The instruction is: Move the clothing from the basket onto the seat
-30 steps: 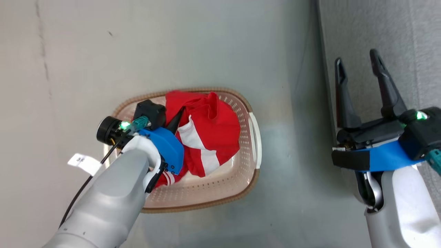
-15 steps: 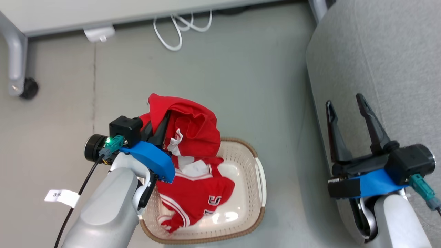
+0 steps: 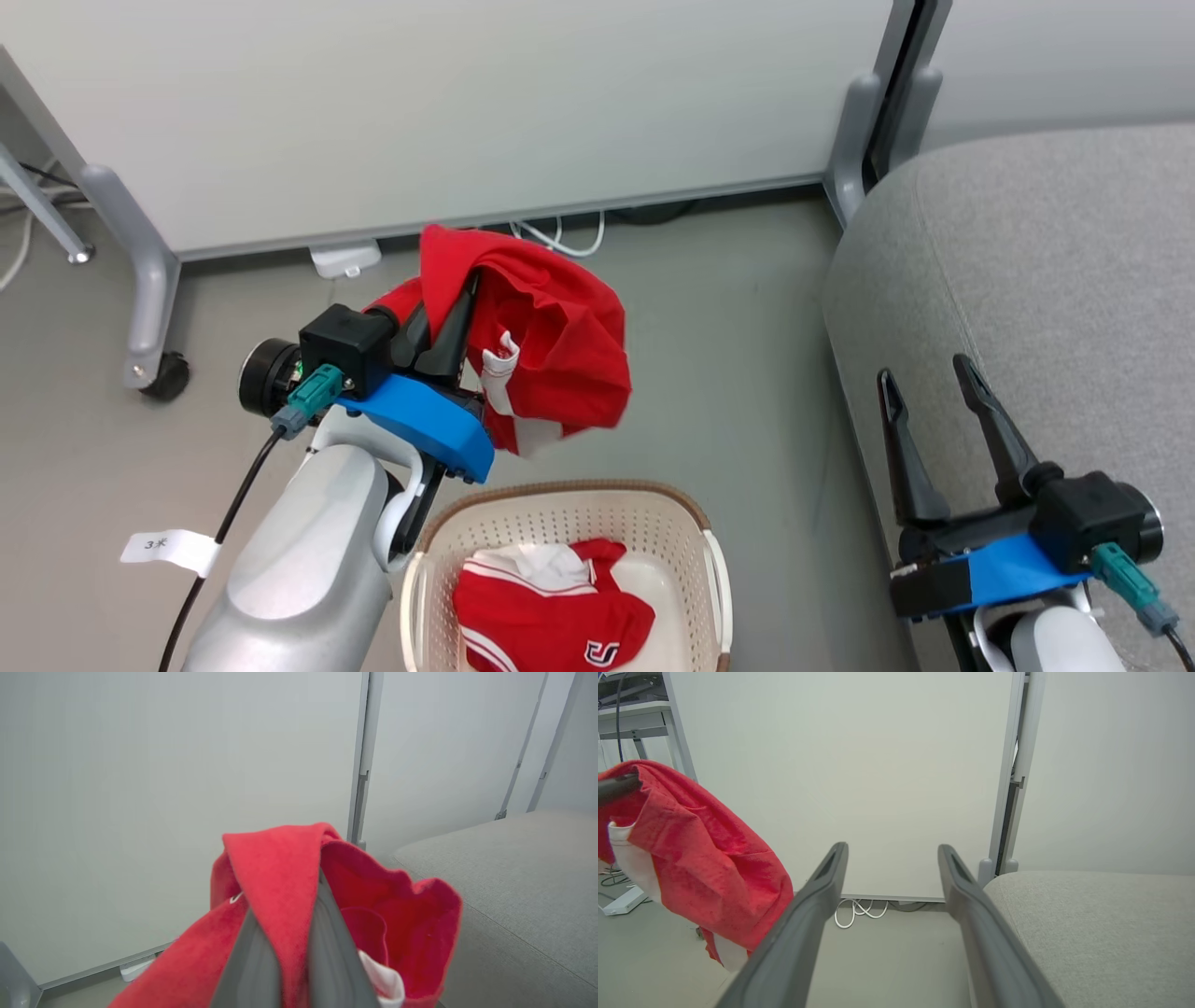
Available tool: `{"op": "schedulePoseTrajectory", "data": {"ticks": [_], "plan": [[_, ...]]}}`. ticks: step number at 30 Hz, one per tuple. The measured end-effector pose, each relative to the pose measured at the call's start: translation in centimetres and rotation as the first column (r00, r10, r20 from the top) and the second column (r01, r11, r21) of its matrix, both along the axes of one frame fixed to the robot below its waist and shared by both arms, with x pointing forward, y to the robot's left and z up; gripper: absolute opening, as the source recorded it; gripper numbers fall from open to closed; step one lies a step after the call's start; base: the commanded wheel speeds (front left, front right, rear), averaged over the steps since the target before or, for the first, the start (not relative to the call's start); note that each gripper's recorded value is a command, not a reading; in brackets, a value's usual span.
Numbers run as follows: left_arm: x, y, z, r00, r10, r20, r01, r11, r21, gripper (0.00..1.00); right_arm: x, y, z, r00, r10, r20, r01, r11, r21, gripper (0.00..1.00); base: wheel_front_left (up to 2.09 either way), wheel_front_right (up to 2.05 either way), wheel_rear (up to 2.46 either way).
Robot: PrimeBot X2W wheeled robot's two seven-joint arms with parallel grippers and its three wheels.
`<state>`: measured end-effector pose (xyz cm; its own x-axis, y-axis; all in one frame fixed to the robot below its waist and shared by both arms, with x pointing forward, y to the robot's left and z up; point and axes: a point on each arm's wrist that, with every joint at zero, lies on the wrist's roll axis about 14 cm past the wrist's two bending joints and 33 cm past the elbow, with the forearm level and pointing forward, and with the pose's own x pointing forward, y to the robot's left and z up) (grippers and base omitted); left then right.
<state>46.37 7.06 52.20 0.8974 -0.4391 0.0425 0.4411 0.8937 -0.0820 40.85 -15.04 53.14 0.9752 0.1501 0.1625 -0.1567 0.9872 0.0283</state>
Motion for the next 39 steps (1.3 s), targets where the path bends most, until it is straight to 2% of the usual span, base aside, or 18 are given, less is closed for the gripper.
{"op": "schedulePoseTrajectory", "data": {"ticks": [13, 29, 35, 39], "plan": [[-1.8, -1.4, 7.4, 0.977, -0.062, 0.202, 0.061, 0.998, 0.009, 0.0, -2.2, 0.5, 0.8, 1.0, 0.014, 0.019, -0.014, 1.0, 0.015, 1.0, 0.0, 0.0, 0.0], [-2.1, -1.8, 8.1, 0.972, -0.081, 0.222, 0.081, 0.997, 0.009, 0.0, -2.1, 1.4, 1.0, 0.999, 0.042, 0.024, -0.042, 0.999, 0.011, 1.0, 0.0, 0.0, 0.0], [-2.0, -1.9, 7.7, 0.973, -0.082, 0.214, 0.082, 0.997, 0.009, 0.0, -1.6, 4.5, 1.6, 0.99, 0.132, 0.045, -0.131, 0.991, -0.027, 1.0, 0.0, 0.0, 0.0], [-1.8, -1.9, 7.7, 0.973, -0.082, 0.214, 0.082, 0.997, 0.007, 0.0, -1.5, 9.4, 2.1, 0.959, 0.277, 0.058, -0.273, 0.96, -0.067, 1.0, 0.0, 0.0, 0.0]]}}
